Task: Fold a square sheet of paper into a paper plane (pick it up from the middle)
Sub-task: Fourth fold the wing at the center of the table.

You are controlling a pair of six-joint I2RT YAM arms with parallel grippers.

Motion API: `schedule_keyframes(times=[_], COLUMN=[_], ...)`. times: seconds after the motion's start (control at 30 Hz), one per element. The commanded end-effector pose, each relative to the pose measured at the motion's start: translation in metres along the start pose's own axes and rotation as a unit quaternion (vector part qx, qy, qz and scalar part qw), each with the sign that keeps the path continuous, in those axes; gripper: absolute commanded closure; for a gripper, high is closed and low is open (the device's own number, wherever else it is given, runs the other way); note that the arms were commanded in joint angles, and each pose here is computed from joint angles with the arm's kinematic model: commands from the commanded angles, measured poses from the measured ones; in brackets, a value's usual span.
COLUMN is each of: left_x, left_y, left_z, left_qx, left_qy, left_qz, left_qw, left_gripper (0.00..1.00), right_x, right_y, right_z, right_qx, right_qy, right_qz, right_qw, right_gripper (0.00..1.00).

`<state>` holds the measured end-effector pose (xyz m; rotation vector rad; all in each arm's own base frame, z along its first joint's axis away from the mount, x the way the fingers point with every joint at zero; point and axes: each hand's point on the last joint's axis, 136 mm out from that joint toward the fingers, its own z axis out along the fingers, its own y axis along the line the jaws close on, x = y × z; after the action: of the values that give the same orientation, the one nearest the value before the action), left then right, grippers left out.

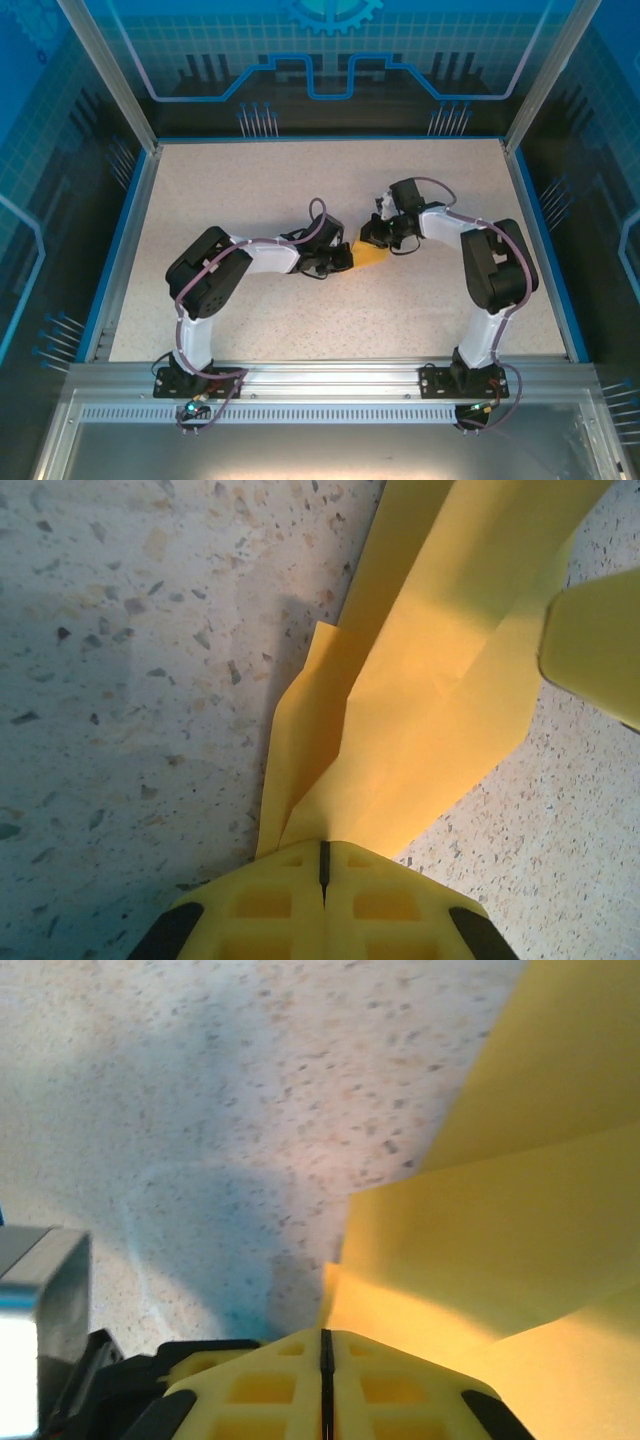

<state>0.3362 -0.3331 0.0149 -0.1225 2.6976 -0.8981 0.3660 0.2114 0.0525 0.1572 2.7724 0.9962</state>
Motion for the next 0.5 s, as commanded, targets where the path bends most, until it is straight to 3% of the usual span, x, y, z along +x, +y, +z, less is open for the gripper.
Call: schedule_keyframes(times=[0.0,0.47], left_x=[0.035,0.031], left_y=[0.056,0.049], left_z=[0.005,-0.001], left_qx=[-0.089,-0.070], left_qy=[0.047,0.042], left_qz=[-0.031,-0.039], left_qw=[0.994,0.996], left_gripper=[1.00,1.00], right_x=[0.018,0.036], right_y=[-0.004,-0.032], right_z=[0.011,0.044], right_qx=[0.010,0.042], right_qy=[0.020,0.067], right_qz=[0.000,0.029], right_qw=[1.000,0.996], right_gripper=[0.93,0.96])
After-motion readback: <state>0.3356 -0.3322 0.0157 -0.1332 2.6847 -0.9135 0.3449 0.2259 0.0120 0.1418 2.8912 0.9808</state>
